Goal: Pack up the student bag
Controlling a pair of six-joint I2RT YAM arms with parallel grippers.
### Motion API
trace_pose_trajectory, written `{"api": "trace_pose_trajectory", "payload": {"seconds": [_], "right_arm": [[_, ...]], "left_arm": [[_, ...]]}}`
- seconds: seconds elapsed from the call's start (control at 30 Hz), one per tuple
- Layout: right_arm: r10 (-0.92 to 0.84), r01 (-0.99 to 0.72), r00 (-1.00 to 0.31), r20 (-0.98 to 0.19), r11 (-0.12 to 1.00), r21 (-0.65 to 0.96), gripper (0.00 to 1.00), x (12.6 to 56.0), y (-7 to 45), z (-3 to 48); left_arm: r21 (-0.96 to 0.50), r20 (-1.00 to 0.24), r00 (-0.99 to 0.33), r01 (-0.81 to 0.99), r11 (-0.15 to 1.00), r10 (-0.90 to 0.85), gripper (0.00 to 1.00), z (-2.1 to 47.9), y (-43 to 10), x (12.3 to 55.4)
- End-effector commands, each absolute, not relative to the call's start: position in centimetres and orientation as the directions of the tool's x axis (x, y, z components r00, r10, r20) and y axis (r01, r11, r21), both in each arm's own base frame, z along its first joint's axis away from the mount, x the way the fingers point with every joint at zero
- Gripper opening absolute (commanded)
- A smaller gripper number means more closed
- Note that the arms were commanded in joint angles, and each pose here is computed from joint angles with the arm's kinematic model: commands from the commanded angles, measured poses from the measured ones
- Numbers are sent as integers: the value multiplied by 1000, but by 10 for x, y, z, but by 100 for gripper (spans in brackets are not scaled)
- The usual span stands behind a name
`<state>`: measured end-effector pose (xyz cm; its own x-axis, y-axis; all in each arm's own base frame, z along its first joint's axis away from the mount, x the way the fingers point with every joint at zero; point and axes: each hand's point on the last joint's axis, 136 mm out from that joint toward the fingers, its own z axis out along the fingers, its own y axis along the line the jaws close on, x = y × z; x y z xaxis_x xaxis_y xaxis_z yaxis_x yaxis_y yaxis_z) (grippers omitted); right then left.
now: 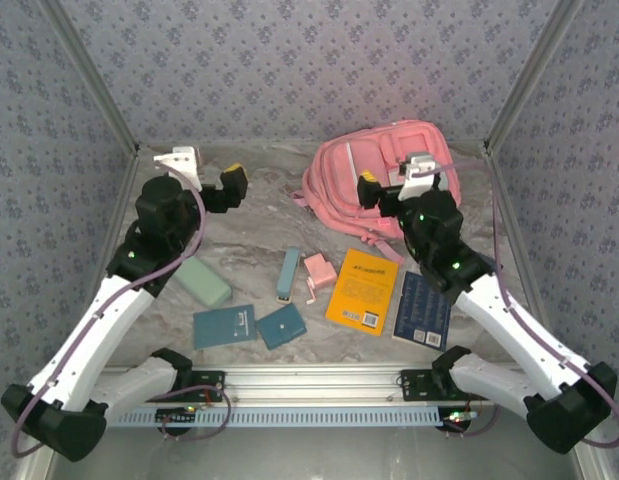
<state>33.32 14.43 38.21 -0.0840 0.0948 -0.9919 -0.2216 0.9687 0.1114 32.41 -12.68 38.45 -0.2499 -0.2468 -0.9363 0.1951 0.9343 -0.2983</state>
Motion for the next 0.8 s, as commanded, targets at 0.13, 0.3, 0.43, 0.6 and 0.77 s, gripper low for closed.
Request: {"api": "trace_pose_trajectory", "payload": {"seconds": [0.13,0.3,0.43,0.6,0.77], "right_arm": [[365,-166,-318,-875,887,430,100,347,121,358],[78,-130,-594,-800,973,192,100,377,173,292],[4,-212,-687,-727,956,205,100,398,220,253],[-85,-255,-781,-619,948,192,100,428,246,204],[-205,-228,-808,-552,973,-28,100,470,246,166]], "left_arm": [[-463,-656,-627,-105,880,-420,98,295,-102,300],[-421,-629,-701,-57,905,-336,98,288,-111,297],[-369,-613,-717,-110,923,-331,98,273,-102,292],[-355,-680,-664,-73,932,-311,98,275,-99,288],[-380,-685,-648,-73,922,-333,98,271,-98,284]]}}
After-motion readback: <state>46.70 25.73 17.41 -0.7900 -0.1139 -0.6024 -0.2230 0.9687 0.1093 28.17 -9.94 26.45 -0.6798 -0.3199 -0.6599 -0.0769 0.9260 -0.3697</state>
